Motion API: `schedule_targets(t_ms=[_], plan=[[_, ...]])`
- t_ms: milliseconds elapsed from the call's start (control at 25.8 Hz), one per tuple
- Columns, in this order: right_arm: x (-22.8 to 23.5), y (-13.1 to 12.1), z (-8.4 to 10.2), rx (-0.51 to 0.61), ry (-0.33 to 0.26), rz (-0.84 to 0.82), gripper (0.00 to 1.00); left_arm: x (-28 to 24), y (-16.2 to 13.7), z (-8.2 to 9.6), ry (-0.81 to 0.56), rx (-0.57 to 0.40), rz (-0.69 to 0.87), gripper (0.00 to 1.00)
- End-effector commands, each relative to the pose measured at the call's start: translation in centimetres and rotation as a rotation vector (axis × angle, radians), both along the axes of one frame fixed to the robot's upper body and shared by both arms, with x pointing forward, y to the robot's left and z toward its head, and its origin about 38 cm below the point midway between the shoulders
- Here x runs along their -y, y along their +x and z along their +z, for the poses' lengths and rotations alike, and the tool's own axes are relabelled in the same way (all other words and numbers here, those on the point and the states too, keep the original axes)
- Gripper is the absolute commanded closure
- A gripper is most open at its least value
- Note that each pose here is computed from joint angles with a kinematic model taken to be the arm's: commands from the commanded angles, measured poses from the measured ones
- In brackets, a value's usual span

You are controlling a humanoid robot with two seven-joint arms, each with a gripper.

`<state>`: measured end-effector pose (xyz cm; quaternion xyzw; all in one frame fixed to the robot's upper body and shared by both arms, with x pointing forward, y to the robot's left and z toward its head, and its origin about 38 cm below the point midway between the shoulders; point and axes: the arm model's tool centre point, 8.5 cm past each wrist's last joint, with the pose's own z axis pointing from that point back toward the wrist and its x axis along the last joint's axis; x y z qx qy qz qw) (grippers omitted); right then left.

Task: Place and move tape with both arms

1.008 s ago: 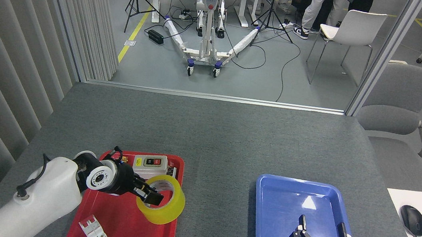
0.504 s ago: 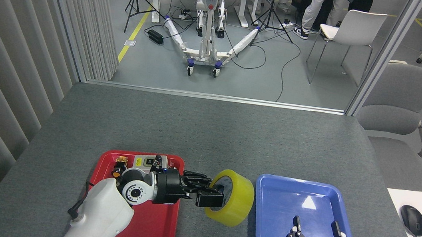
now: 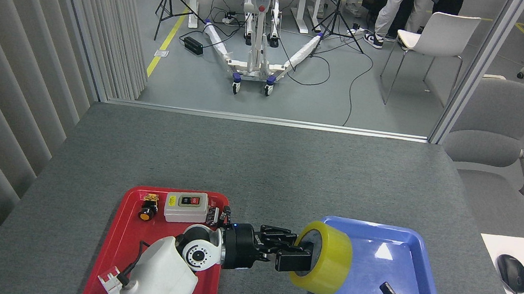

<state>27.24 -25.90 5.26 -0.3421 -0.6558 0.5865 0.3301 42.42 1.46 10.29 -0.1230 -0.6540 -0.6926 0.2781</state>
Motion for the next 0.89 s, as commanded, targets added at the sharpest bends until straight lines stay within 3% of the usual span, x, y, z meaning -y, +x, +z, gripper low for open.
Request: schedule_targets(t_ms=[0, 194, 349, 582, 853], plan=[[0.6, -0.5, 1.1, 0.046, 0.000, 0.022, 0.00, 0.9, -1.1, -1.0, -0.010, -0.022, -0.015, 1.00], [-0.1, -0.6, 1.8, 0.065, 0.001, 0.044, 0.00, 2.1, -2.2, -1.6, -0.006, -0.023, -0.048, 1.00], [-0.7, -2.1, 2.0, 0.064, 0.000, 0.060, 0.00, 3.4, -3.1, -1.8, -0.009, -0.014, -0.078, 1.00], [-1.1, -4.1, 1.0, 0.010, -0.005, 0.065, 0.00, 3.5, -3.1, -1.8, -0.012, -0.015, -0.078, 1.00], [-1.9, -4.2, 0.5, -0.027, -0.011, 0.078, 0.00, 4.2, -3.4, -1.7, -0.019, -0.017, -0.090, 1.00]])
